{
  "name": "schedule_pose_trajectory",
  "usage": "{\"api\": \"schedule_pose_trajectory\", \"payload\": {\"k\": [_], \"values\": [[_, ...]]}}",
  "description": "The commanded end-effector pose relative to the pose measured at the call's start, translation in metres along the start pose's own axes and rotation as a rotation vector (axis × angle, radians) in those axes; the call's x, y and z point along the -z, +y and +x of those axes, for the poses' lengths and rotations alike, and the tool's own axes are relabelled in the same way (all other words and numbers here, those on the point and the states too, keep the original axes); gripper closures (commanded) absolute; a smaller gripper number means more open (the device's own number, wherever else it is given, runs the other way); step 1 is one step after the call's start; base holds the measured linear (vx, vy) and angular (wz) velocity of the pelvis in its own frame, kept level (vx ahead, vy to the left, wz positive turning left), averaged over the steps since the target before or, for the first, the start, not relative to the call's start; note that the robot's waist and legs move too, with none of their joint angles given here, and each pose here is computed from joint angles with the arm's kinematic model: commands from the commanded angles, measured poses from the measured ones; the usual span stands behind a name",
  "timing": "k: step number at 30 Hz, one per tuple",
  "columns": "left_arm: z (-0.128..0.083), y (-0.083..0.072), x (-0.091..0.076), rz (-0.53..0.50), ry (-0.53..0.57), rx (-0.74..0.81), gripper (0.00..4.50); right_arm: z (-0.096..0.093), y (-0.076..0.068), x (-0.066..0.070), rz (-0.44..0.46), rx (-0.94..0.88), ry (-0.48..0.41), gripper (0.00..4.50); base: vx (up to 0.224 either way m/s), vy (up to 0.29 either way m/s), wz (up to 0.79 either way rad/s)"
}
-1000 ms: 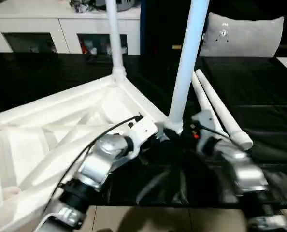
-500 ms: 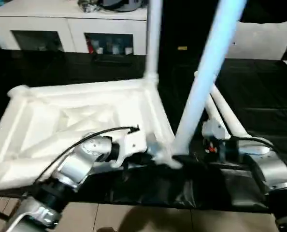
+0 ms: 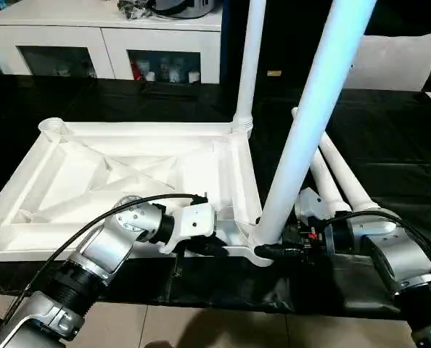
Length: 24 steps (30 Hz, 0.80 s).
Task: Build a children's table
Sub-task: Rotate leg to tighten
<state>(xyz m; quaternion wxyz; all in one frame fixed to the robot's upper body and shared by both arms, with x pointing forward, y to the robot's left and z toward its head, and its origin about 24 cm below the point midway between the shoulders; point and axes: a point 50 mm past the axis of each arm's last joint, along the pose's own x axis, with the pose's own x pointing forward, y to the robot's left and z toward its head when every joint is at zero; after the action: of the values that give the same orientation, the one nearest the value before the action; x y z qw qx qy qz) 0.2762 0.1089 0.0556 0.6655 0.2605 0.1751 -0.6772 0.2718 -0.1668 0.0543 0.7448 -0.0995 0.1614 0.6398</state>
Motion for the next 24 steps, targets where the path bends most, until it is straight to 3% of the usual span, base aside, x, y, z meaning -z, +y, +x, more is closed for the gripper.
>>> {"api": "schedule_pose_trajectory", "payload": {"k": [1, 6, 13, 15, 16, 20, 22, 24], "values": [[0.005, -0.003, 0.002, 0.015, 0.026, 0.051, 4.50, 0.001, 0.004, 0.003, 0.032, -0.019, 0.002, 1.78, 0.000, 0.000, 0.00], [0.009, -0.001, 0.001, -0.050, -0.015, -0.017, 4.50, 0.010, 0.007, 0.002, 0.097, -0.006, -0.049, 1.85, 0.000, 0.000, 0.00], [0.027, 0.009, -0.014, -0.238, -0.110, -0.257, 4.50, 0.052, 0.000, -0.002, 0.230, 0.247, -0.122, 1.86, 0.000, 0.000, 0.00], [0.028, 0.010, -0.015, -0.248, -0.108, -0.272, 4.50, 0.055, 0.000, -0.003, 0.243, 0.261, -0.134, 1.86, 0.000, 0.000, 0.00], [0.034, 0.016, -0.021, -0.306, -0.124, -0.350, 4.50, 0.067, -0.006, -0.008, 0.307, 0.342, -0.171, 1.86, 0.000, 0.000, 0.00], [0.042, 0.025, -0.030, -0.379, -0.138, -0.459, 4.50, 0.082, -0.012, -0.015, 0.392, 0.451, -0.199, 1.86, 0.000, 0.000, 0.00], [0.051, 0.033, -0.041, -0.411, -0.143, -0.568, 4.50, 0.096, -0.021, -0.019, 0.497, 0.591, -0.212, 1.86, 0.000, 0.000, 0.00], [0.056, 0.036, -0.049, -0.397, -0.143, -0.602, 4.50, 0.102, -0.023, -0.022, 0.495, 0.639, -0.224, 1.86, 0.000, 0.000, 0.00]]}}
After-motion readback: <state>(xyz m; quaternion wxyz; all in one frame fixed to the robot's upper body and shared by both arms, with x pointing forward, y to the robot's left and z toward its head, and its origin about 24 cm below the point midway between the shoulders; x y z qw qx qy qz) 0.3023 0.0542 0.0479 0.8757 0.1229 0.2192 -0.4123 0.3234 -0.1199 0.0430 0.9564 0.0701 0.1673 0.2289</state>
